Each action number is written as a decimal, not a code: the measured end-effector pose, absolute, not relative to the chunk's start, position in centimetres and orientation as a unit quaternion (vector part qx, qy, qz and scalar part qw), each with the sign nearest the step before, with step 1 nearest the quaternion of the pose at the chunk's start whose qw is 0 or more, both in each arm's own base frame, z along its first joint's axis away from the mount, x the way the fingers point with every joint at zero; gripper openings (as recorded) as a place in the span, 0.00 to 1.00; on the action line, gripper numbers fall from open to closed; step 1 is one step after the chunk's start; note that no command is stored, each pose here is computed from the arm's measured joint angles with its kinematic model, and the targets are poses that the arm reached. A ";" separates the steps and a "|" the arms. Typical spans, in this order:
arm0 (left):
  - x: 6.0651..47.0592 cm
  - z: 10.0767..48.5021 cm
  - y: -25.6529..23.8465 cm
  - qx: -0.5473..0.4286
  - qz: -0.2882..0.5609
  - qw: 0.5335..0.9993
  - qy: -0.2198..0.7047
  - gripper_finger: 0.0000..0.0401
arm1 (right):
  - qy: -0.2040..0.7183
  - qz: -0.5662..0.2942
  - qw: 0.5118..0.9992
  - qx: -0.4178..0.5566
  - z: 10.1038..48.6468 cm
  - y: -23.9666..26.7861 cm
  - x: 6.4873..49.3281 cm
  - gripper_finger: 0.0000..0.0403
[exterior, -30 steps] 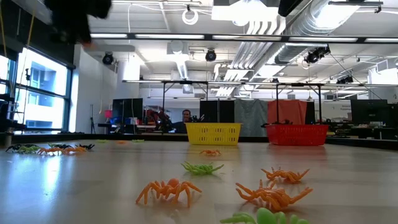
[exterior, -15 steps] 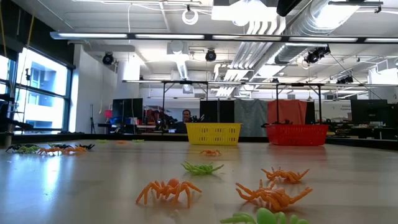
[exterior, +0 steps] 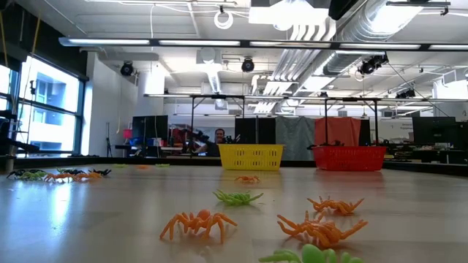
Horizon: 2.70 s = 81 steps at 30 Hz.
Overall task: Sort Halloween decoration
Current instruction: Put the orange spider toy into the blue bin
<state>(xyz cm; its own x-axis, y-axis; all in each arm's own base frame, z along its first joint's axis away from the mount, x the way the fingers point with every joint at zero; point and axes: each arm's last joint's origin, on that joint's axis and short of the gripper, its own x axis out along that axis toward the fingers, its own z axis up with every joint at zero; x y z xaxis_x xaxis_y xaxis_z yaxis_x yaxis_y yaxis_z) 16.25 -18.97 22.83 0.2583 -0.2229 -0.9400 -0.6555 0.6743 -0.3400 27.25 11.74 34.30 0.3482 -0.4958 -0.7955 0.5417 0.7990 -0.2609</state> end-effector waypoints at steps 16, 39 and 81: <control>18.1 22.8 -17.3 -0.324 0.133 0.738 0.577 0.25 | 0.466 -0.305 0.830 0.022 34.3 12.6 27.1 0.21; 24.1 21.6 6.9 -0.129 0.242 0.760 0.589 0.25 | 0.464 -0.296 0.834 0.019 34.4 12.6 27.3 0.21; 23.3 12.6 17.9 -0.172 0.279 0.672 0.664 0.02 | 0.466 -0.308 0.829 -0.009 34.4 11.7 27.5 0.21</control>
